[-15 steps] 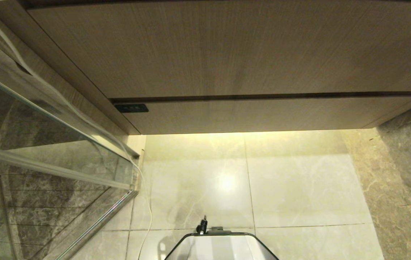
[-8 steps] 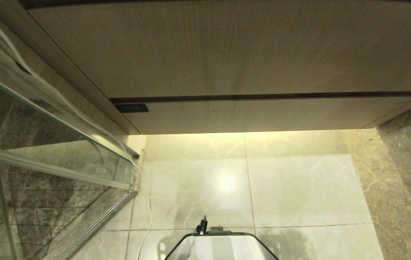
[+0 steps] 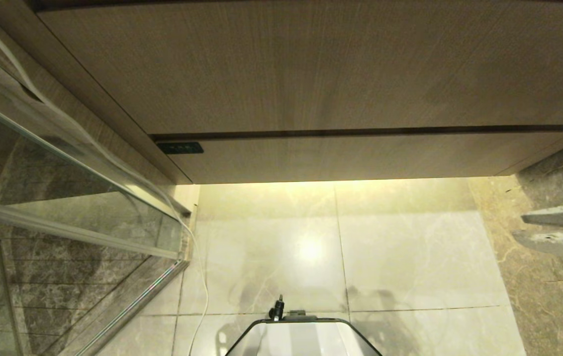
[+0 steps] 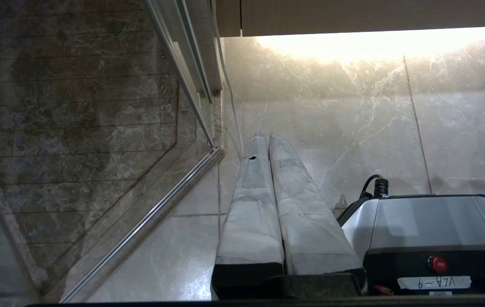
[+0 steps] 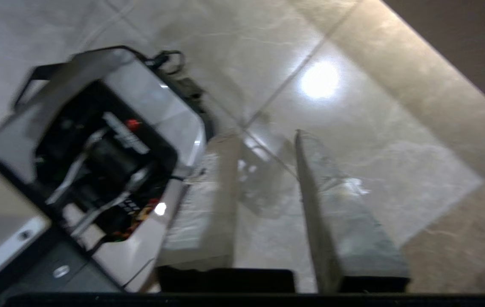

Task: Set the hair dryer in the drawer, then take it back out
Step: Pull open the drawer

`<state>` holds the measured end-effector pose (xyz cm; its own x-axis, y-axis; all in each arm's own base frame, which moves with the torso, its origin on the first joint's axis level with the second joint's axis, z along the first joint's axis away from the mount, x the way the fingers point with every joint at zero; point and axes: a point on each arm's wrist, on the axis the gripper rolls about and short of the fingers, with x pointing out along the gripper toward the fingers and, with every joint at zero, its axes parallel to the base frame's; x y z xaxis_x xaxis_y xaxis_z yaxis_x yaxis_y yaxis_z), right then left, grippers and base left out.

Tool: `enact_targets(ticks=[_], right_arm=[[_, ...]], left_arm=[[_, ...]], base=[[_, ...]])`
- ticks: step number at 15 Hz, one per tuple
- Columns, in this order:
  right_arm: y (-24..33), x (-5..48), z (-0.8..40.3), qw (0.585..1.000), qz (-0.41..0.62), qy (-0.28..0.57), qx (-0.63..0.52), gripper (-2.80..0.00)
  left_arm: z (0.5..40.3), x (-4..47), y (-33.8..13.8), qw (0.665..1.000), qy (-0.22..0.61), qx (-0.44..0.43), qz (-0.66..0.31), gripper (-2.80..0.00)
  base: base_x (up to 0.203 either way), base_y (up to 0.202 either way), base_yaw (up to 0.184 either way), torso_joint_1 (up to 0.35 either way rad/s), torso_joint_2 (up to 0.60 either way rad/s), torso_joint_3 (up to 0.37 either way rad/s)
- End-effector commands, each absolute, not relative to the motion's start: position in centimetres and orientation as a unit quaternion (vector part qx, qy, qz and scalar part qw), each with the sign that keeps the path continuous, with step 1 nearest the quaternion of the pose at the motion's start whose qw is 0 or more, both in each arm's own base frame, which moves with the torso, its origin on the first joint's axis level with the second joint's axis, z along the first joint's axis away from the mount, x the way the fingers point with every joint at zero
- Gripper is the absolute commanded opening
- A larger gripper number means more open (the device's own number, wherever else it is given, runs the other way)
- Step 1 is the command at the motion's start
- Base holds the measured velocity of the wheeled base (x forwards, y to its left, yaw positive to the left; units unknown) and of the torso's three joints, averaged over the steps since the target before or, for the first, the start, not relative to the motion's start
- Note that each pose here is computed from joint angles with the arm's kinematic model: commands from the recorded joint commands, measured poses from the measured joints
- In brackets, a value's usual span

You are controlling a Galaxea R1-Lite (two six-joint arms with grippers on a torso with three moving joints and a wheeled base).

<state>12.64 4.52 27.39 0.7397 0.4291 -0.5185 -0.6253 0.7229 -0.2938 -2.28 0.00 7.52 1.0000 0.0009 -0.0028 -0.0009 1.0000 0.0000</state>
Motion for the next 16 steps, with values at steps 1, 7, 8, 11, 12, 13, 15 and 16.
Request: enact_targets(ticks=[1,7,8,11,12,13,15,16], right_arm=[[5.8,14.7,26.4,0.909,0.246,0.212,-0.262,0.0],[11.3,18.4,25.6,0.918,0.212,0.092,-0.323,0.0],[11.5,18.7,25.6,0.905,0.22,0.078,-0.355,0.0],[11.9,19.5,24.9,0.878,0.239,0.038,-0.414,0.0],[11.7,19.7,24.8,0.865,0.242,0.028,-0.439,0.0],[11.2,20.0,24.6,0.848,0.241,0.018,-0.473,0.0],[10.2,21.3,24.2,0.812,0.239,0.005,-0.532,0.0],[10.1,21.9,23.7,0.806,0.243,0.008,-0.54,0.0]], left_arm=[[7.5,-2.3,0.0,1.0,0.002,0.0,0.001,-2.8],[7.5,-2.3,0.0,1.0,0.001,0.0,0.001,-2.8],[7.5,-2.3,0.0,1.0,0.002,0.0,0.0,-2.8],[7.5,-2.3,0.0,1.0,0.001,0.0,0.001,-2.8],[7.5,-2.3,0.0,1.0,0.001,0.0,0.001,-2.8],[7.5,-2.3,0.0,1.0,0.001,0.0,0.001,-2.8],[7.5,-2.3,0.0,1.0,0.002,0.0,0.001,-2.8],[7.5,-2.3,0.0,1.0,0.002,0.0,0.001,-2.8]], base=[[0.0,0.0,0.0,0.0,0.0,0.0],[0.0,0.0,0.0,0.0,0.0,0.0],[0.0,0.0,0.0,0.0,0.0,0.0],[0.0,0.0,0.0,0.0,0.0,0.0],[0.0,0.0,0.0,0.0,0.0,0.0],[0.0,0.0,0.0,0.0,0.0,0.0],[0.0,0.0,0.0,0.0,0.0,0.0],[0.0,0.0,0.0,0.0,0.0,0.0]])
